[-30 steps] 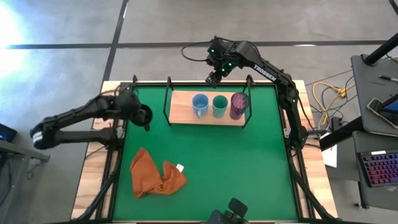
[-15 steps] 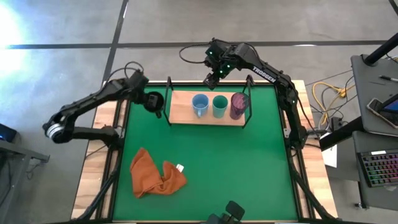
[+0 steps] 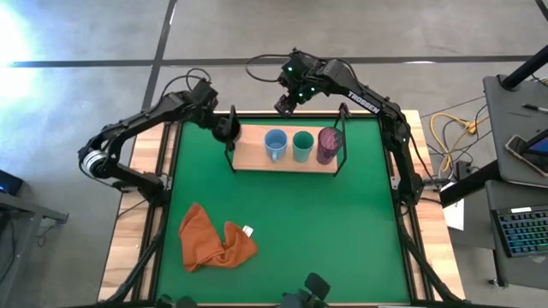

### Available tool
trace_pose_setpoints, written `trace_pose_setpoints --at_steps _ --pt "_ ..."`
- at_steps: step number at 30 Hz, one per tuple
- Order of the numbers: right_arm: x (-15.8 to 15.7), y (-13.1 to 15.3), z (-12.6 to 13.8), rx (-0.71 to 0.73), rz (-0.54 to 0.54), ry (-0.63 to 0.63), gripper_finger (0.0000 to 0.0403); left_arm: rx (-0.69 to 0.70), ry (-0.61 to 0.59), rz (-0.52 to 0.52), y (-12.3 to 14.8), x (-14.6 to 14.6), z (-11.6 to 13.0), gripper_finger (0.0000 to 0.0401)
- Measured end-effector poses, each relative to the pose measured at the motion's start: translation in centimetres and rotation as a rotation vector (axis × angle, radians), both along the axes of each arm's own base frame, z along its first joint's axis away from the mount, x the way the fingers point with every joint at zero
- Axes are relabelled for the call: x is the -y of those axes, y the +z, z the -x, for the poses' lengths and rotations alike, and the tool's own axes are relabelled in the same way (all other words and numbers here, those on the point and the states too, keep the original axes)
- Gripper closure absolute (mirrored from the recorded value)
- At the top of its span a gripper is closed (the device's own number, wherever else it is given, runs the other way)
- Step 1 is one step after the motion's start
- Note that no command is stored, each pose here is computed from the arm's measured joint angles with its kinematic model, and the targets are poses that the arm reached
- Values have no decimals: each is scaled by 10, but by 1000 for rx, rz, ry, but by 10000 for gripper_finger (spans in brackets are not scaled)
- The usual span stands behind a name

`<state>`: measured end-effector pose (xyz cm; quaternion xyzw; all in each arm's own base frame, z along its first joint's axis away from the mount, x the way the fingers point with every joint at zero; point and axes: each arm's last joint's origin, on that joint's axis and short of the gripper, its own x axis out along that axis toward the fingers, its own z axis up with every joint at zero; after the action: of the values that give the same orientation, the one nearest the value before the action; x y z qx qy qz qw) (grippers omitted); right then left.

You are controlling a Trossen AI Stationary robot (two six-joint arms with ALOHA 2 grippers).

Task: Stack small to large cups/mugs on shelf
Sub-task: Put the black mug on the shelf

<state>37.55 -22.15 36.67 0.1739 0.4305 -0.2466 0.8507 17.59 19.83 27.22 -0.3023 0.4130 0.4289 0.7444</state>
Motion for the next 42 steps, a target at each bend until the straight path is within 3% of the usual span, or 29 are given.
trace_pose_setpoints --at_steps 10,14,24,33,42 --pt "-3 1 -14 139 -34 30 232 14 -40 102 -18 -5 -12 395" --pt "-4 -8 -19 143 -50 21 232 88 -46 77 -10 -6 -16 395" --pt "-5 -49 -33 156 -164 -15 232 85 -46 86 -11 -5 -15 389" --pt "-14 -54 -54 323 -159 33 232 91 -57 83 -11 -3 -18 393" --pt "-29 -66 -74 329 -168 71 232 101 -73 84 -11 -1 -21 393"
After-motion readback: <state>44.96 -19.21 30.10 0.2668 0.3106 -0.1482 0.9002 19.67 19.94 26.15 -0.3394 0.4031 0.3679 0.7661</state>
